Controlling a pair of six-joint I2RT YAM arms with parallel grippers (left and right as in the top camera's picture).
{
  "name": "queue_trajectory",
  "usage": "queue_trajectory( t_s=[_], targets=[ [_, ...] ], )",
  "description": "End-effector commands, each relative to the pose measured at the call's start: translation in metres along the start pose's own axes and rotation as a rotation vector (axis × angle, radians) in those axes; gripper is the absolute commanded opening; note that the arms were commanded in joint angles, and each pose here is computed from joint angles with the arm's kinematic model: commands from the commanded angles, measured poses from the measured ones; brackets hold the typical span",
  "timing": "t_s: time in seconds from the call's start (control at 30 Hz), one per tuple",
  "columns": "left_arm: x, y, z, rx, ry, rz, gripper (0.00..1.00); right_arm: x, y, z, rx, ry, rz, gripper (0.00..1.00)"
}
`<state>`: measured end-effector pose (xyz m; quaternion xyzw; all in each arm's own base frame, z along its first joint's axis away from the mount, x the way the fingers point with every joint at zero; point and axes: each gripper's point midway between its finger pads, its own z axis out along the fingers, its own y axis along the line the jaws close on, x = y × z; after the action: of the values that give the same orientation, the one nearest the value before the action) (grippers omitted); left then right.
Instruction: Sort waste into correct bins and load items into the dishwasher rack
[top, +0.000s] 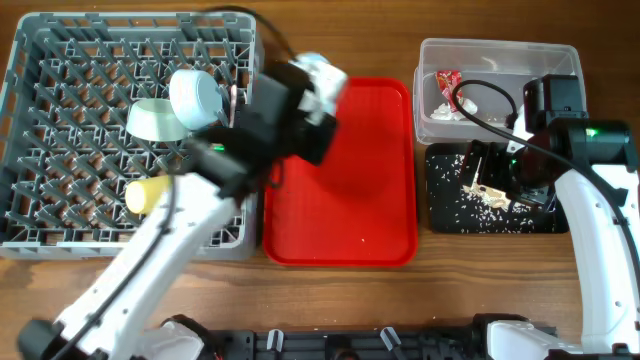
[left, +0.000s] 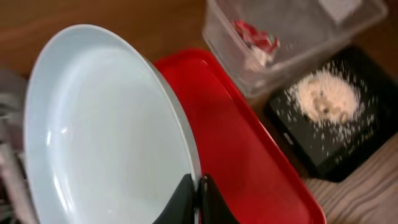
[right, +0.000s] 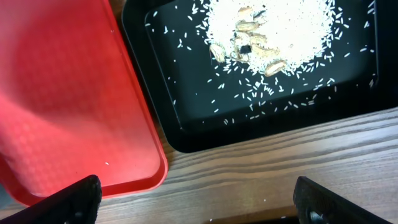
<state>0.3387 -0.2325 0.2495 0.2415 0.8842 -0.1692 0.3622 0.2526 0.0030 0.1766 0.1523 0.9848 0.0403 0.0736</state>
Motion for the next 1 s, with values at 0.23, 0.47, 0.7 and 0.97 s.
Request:
queue_trajectory(
  t_s=[0.23, 0.47, 0.7, 0.97],
  targets=[
    [-0.014, 0.11, -0.065, 0.421, -0.165, -0.435, 0.04, -0.005, -0.002, -0.009, 0.008, -0.038, -0.018, 1.0],
    [0.012, 0.146, -0.026, 0.46, -0.086, -0.592, 0.04, -0.005, -0.002, -0.009, 0.007, -0.038, -0.015, 1.0],
    [0.043, 0.183, 0.012, 0.281, 0.004, -0.648, 0.45, -0.004, -0.002, -0.009, 0.008, -0.036, -0.016, 1.0],
    [0.027, 0.185, -0.045, 0.106, -0.074, -0.594, 1.0, -0.011, 0.036, -0.013, -0.203, -0.061, -0.127, 1.0]
  ],
)
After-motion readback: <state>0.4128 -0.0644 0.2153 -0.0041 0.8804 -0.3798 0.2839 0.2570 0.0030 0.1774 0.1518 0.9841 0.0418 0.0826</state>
